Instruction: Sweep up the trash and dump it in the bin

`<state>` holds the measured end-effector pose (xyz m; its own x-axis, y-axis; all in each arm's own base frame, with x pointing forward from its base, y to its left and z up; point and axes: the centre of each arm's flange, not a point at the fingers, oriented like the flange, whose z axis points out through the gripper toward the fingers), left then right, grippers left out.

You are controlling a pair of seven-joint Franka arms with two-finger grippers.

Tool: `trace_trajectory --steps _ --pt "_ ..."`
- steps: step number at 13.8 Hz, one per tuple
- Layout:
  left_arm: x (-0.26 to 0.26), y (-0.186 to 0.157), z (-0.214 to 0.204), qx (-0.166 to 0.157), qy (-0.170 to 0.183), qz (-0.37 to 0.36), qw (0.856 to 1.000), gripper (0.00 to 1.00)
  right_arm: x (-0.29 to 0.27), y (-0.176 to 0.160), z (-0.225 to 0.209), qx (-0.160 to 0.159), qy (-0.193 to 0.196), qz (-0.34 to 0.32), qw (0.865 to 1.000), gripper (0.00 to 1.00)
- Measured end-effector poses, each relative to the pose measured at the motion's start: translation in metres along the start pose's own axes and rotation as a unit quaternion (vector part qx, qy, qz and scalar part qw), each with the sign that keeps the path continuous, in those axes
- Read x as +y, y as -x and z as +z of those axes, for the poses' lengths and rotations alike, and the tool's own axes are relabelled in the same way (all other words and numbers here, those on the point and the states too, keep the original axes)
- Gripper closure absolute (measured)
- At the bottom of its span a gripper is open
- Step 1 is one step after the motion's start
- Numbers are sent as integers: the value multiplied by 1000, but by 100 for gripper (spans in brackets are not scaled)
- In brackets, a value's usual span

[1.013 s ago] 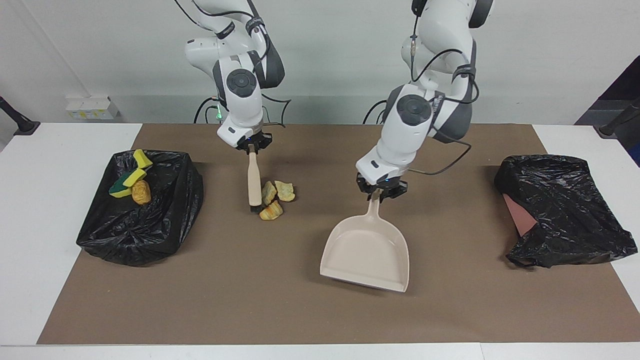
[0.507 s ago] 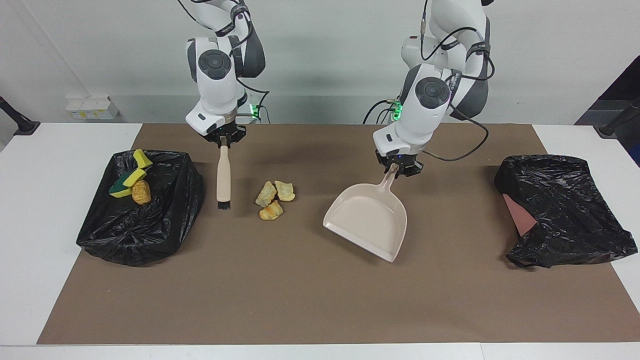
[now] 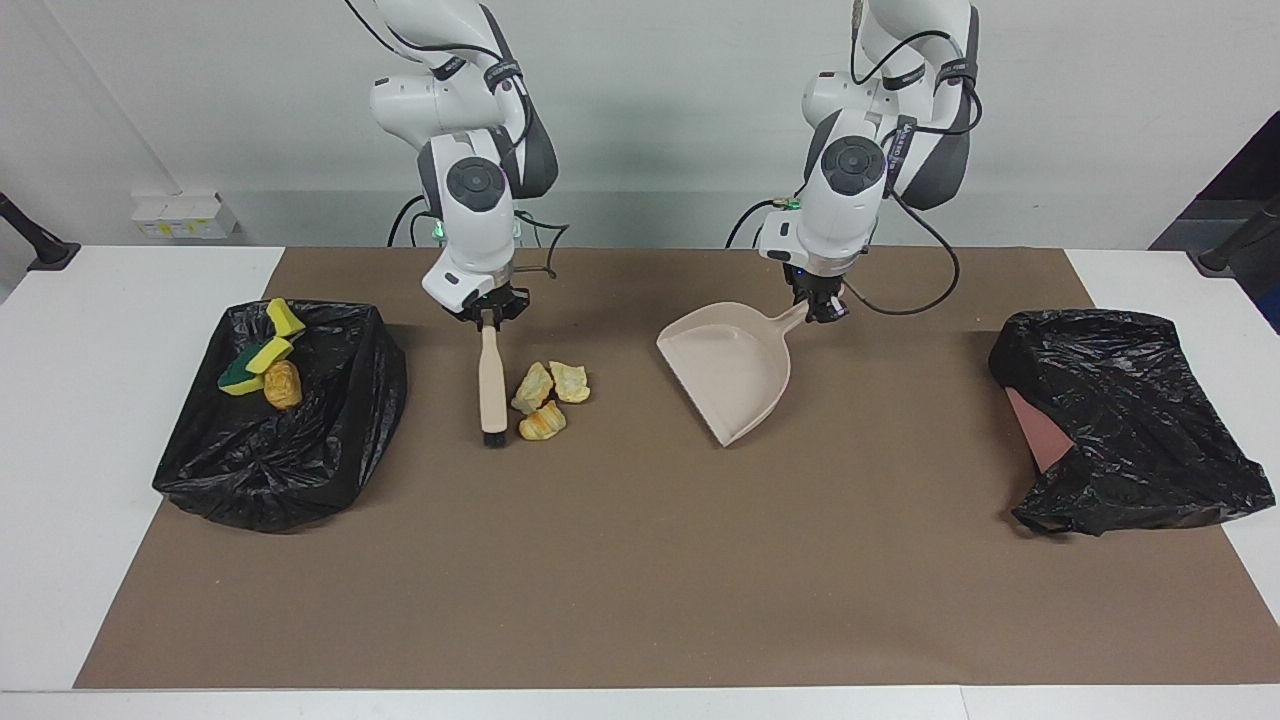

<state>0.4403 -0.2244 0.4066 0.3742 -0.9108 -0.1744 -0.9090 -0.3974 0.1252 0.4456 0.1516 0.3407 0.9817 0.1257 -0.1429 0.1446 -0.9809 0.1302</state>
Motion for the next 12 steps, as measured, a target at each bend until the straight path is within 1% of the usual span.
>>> trace_trajectory --steps 2,4,6,8,10,12 --pt "7 -10 5 -5 -3 21 1000 69 -19 -5 5 10 -11 -9 1000 74" --pt "14 -20 8 -10 -17 40 999 69 -48 -2 3 5 -49 -7 999 74" --pt "18 -26 12 -12 -23 50 998 69 -75 4 -5 -1 -86 -6 996 74" --pt "20 -32 17 -12 -25 57 998 69 -92 9 -8 -12 -131 -6 991 74" --pt "23 -40 25 -6 -31 65 997 69 -106 10 -14 -25 -190 3 981 74" --pt "21 -45 28 9 -42 72 996 69 -121 9 -22 -30 -232 7 972 74"
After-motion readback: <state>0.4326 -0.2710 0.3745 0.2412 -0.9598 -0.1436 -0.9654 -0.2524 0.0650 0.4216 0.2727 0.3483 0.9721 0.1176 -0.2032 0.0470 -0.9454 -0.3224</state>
